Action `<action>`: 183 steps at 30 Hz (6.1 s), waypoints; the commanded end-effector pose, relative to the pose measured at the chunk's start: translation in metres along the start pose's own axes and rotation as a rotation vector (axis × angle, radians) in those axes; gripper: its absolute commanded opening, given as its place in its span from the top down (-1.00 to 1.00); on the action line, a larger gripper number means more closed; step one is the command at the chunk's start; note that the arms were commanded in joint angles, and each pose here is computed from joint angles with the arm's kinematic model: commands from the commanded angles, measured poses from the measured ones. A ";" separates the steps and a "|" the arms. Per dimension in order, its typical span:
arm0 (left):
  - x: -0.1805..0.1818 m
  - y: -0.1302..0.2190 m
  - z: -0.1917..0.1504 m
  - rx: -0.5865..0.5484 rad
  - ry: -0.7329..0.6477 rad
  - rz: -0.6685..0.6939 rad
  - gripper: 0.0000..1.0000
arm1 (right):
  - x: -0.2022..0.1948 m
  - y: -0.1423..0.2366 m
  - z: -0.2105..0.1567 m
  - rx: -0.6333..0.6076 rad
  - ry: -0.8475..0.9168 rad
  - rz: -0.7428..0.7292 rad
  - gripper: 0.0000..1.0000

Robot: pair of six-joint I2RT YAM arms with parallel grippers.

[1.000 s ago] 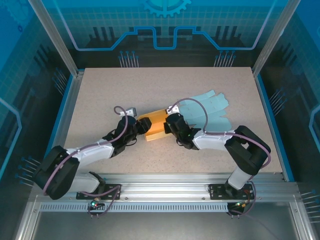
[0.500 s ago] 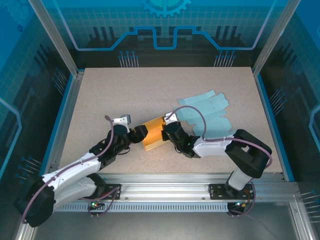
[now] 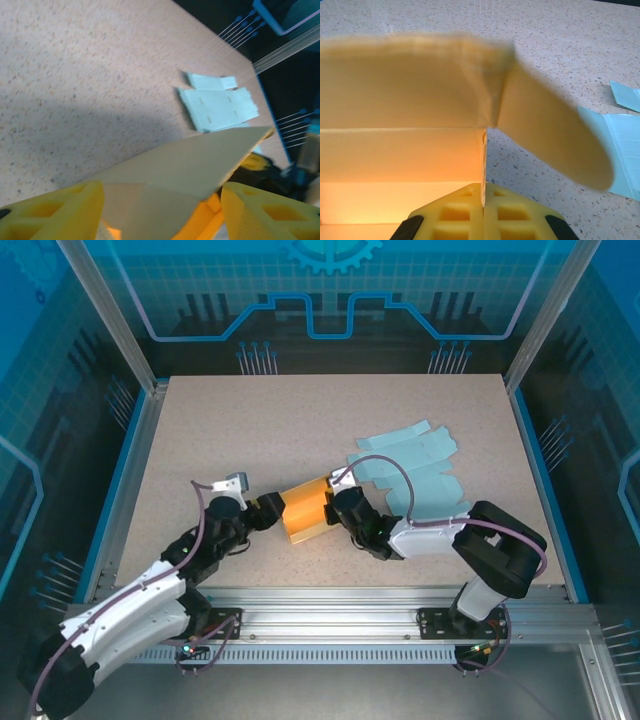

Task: Fold the paper box

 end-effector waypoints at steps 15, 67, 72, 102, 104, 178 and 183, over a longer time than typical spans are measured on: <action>-0.013 -0.026 0.083 -0.021 -0.103 0.016 0.01 | 0.012 -0.024 -0.023 -0.108 0.187 0.011 0.89; 0.014 -0.037 0.024 0.340 0.018 0.191 0.09 | -0.011 -0.009 0.142 0.636 -0.206 0.290 -0.03; 0.020 -0.043 0.014 0.381 0.033 0.198 0.09 | 0.000 -0.029 0.117 0.713 -0.256 0.353 0.05; 0.060 -0.055 -0.049 0.531 0.029 0.372 0.29 | -0.014 -0.047 0.019 0.860 -0.222 0.203 0.33; 0.063 -0.055 -0.052 0.536 0.026 0.388 0.29 | -0.014 -0.048 0.013 0.866 -0.201 0.179 0.33; 0.109 -0.063 -0.041 0.552 0.187 0.431 0.61 | -0.037 -0.065 -0.002 0.783 -0.599 0.465 -0.69; 0.117 -0.060 -0.042 0.541 0.220 0.440 0.67 | -0.035 -0.069 -0.004 0.782 -0.648 0.530 -0.69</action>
Point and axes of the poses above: each hand's point on the last joint's axis, 136 mm out from that joint toward the fingers, its own y axis back along the fingers, its own x axis along the line the jaws close on, z = x × y, the point moved 7 cm from there along y, back along the fingers, and after that the axes turned 6 degrees about -y, right-handed, at the moved point
